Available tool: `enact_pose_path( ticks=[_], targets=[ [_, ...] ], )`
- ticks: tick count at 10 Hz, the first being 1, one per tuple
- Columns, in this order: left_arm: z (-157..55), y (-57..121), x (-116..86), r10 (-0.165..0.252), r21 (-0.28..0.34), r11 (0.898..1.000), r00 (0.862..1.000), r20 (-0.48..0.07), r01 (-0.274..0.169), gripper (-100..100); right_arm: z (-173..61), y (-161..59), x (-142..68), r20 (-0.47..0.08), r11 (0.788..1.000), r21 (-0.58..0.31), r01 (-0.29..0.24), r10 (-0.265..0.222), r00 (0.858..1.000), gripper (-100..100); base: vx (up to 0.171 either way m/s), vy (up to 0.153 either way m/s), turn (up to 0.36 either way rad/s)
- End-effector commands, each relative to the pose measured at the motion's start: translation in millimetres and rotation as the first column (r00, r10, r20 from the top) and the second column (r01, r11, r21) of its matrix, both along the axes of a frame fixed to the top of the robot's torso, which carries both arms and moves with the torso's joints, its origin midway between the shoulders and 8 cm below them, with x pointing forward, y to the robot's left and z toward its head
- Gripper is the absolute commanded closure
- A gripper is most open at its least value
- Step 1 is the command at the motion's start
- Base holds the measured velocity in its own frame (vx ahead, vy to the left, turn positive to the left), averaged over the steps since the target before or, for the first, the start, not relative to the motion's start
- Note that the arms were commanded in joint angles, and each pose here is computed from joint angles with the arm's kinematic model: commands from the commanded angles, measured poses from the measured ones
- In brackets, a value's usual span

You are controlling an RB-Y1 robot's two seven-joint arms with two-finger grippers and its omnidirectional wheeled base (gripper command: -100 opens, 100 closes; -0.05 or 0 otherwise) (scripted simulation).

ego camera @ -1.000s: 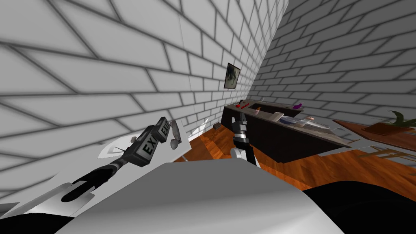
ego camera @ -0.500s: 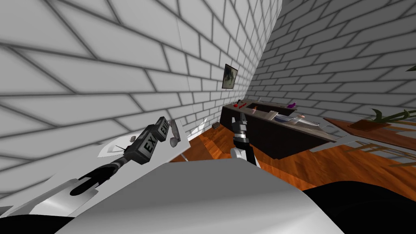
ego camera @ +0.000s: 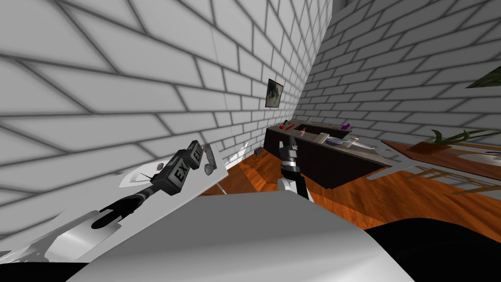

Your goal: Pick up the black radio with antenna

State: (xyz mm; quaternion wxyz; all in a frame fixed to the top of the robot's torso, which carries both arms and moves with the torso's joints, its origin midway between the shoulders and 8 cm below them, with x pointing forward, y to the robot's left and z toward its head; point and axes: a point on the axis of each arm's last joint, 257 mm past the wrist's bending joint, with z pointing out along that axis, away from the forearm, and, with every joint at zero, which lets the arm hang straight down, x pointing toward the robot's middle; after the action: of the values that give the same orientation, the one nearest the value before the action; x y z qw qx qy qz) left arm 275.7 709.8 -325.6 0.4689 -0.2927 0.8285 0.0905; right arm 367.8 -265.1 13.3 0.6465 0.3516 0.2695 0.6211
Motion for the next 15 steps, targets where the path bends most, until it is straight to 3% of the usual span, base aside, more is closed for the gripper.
enact_pose_path(
  ticks=[1,3,4,5,7,8,9,11,12,13,15],
  targets=[
    [2,1.8,12,-0.018,-0.013,1.000,1.000,0.008,0.018,-100,0,0,0,0.000,1.000,0.000,0.000,0.000,1.000,0,-0.065,-0.021,-0.146],
    [2,12.9,16,0.003,-0.001,1.000,1.000,0.006,-0.003,-100,0,0,0,0.000,1.000,0.000,0.000,0.000,1.000,0,-0.067,-0.030,-0.035],
    [0,23.4,6,0.026,0.009,1.000,1.000,-0.007,-0.026,-100,0,0,0,0.000,1.000,0.000,0.000,0.000,1.000,0,-0.012,-0.020,0.015],
    [5,22.6,20,0.004,-0.002,1.000,1.000,0.004,-0.004,-100,0,0,0,0.000,1.000,0.000,0.000,0.000,1.000,0,-0.069,-0.041,-0.133],
    [7,32.5,25,0.022,0.011,1.000,1.000,0.006,-0.022,-100,0,0,0,0.000,1.000,0.000,0.000,0.000,1.000,0,-0.065,-0.034,-0.042],
    [6,43.3,14,0.047,0.021,0.999,0.999,-0.006,-0.047,-100,0,0,0,0.000,1.000,0.000,0.000,0.000,1.000,0,-0.005,-0.012,0.012],
    [12,44.7,27,0.028,0.016,0.999,1.000,0.001,-0.028,-100,0,0,0,0.000,1.000,0.000,0.000,0.000,1.000,0,-0.083,-0.032,-0.136],
    [18,64.5,22,0.069,0.040,0.997,0.998,0.000,-0.069,-100,0,0,0,0.000,1.000,0.000,0.000,0.000,1.000,0,-0.063,-0.040,-0.038],
    [27,68.4,33,0.054,0.041,0.998,0.999,0.005,-0.055,-100,0,0,0,0.000,1.000,0.000,0.000,0.000,1.000,0,-0.064,-0.051,-0.120],
    [33,75.5,38,0.068,0.052,0.996,0.998,0.015,-0.069,-100,0,0,0,0.000,1.000,0.000,0.000,0.000,1.000,0,-0.072,-0.048,-0.093],
    [35,90.2,26,0.103,0.069,0.992,0.995,0.008,-0.103,-100,0,0,0,0.000,1.000,0.000,0.000,0.000,1.000,0,-0.024,-0.016,0.015]
  ],
)
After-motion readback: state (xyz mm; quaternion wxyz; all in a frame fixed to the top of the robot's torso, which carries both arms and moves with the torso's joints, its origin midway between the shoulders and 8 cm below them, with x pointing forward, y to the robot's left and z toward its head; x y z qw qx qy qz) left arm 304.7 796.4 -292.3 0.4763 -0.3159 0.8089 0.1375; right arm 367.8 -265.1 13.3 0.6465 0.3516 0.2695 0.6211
